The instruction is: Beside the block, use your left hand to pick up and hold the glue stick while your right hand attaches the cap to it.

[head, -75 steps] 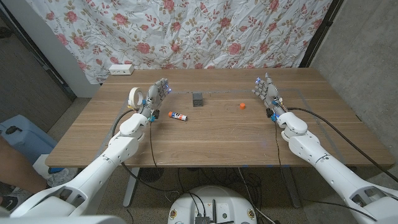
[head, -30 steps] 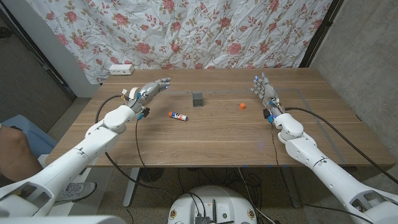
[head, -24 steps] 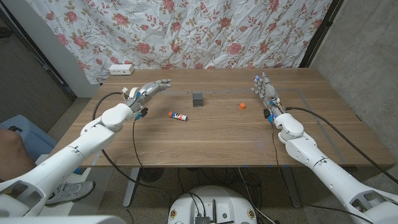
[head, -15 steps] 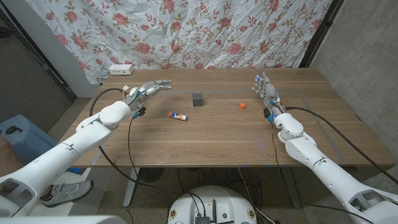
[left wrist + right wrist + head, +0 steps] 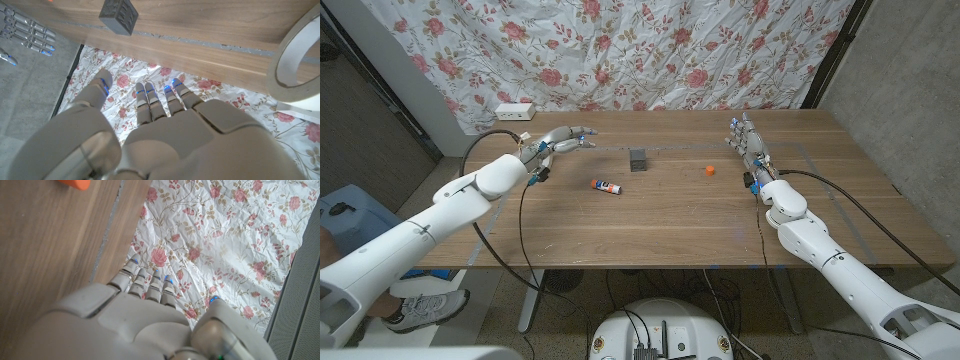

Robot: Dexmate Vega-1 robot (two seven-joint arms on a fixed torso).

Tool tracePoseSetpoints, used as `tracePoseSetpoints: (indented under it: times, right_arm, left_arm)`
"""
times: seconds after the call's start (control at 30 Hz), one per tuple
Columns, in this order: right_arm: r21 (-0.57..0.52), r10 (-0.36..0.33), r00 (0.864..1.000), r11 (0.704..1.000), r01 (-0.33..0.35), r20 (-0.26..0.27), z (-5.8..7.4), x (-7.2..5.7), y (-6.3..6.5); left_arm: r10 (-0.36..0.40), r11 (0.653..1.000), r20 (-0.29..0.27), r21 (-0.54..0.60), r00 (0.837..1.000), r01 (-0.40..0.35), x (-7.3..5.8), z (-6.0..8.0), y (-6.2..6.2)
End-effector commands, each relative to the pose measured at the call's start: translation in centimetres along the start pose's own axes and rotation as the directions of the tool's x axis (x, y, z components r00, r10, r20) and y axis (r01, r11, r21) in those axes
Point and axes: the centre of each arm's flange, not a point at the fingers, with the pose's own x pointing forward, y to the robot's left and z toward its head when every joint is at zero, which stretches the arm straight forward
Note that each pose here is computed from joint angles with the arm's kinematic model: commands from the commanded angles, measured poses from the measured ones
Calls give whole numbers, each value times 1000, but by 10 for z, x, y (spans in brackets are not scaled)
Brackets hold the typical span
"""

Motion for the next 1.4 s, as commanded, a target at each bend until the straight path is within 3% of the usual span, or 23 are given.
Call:
tracePoseSetpoints:
  times: [0.03,0.43,0.63,0.83,1.3,1.4]
  right_arm:
    - [14,-5,1000,1000,5,1,-5,-2,1]
    - [1,3,1000,1000,-3,8,-2,-1,1]
    - [28,12,1000,1000,-13,29,2,2,2]
    - [-11,34,999,999,-33,34,9,3,2]
    - [-48,46,999,998,-45,24,15,3,-8]
    - [-50,43,999,998,-42,24,15,4,-10]
  left_arm:
    - [-77,978,-9,193,997,78,-2,14,5]
    - [-126,920,-12,371,992,122,-1,28,0]
    - [-126,906,-19,405,992,123,-1,33,-3]
    - [-146,833,-29,535,989,139,1,47,-5]
    - [-236,739,-99,627,967,245,9,76,-13]
    - [-252,700,-123,661,960,269,9,81,-17]
